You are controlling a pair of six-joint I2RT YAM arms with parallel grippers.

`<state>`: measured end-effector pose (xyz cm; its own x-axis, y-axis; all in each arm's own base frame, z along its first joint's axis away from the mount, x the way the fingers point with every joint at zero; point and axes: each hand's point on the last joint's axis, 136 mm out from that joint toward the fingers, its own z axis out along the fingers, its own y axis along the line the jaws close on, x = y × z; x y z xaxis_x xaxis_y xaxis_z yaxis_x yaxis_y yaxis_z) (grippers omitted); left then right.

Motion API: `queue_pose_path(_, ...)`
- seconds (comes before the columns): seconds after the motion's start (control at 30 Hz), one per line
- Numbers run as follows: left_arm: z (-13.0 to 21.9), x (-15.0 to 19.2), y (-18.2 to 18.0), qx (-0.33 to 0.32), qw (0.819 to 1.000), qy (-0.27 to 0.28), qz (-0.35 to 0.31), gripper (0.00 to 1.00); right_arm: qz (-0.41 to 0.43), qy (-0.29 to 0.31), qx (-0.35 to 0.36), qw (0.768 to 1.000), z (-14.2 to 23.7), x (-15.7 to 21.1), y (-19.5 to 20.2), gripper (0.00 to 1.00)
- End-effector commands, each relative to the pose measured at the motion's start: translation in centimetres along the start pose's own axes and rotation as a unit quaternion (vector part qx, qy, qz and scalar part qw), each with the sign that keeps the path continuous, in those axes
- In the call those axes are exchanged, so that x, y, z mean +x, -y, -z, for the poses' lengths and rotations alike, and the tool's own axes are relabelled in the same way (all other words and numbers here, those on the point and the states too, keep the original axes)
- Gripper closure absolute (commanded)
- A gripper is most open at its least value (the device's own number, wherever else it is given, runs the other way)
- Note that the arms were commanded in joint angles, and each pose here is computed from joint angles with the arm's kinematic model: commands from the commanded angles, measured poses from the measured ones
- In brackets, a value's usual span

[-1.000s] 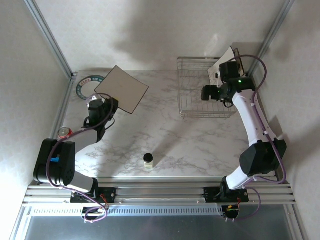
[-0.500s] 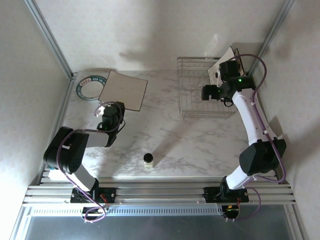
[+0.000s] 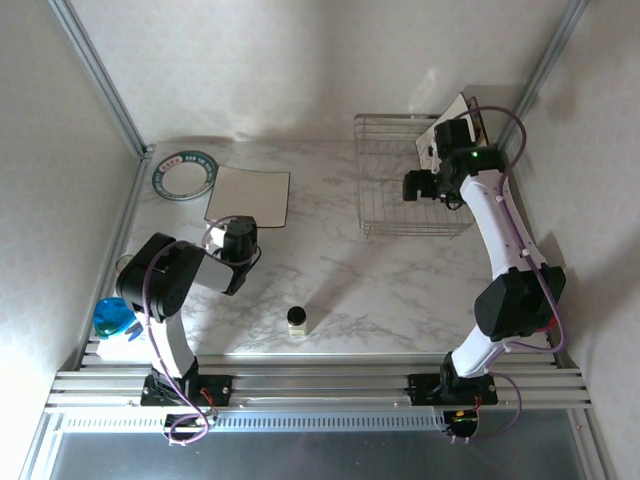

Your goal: Unload the plates from the dish rack

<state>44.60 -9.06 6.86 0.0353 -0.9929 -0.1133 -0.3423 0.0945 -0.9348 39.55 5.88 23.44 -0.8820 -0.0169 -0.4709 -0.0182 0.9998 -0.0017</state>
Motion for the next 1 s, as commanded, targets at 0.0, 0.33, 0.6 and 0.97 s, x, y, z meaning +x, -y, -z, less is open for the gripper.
queue_pose_path(0.0,0.0,-0.3,8.4,0.133,0.988,0.024,0.078,1.0,0.006,0.0,0.009,1.0,0.5,-0.3,0.4,0.01)
queue_pose_path(0.33,-2.8,1.2,7.5,0.098,0.992,0.029,0.073,1.0,0.008,-0.004,0.008,1.0,-0.1,-0.3,0.4,0.01)
queue_pose_path(0.6,-4.4,2.0,7.1,0.071,0.994,0.05,0.064,1.0,0.013,-0.001,0.0,1.0,-0.4,-0.9,-0.1,0.01)
queue_pose_path(0.97,-6.1,2.9,6.3,0.046,0.995,0.064,0.053,1.0,0.014,-0.008,-0.005,1.0,-0.8,-1.3,-0.4,0.01)
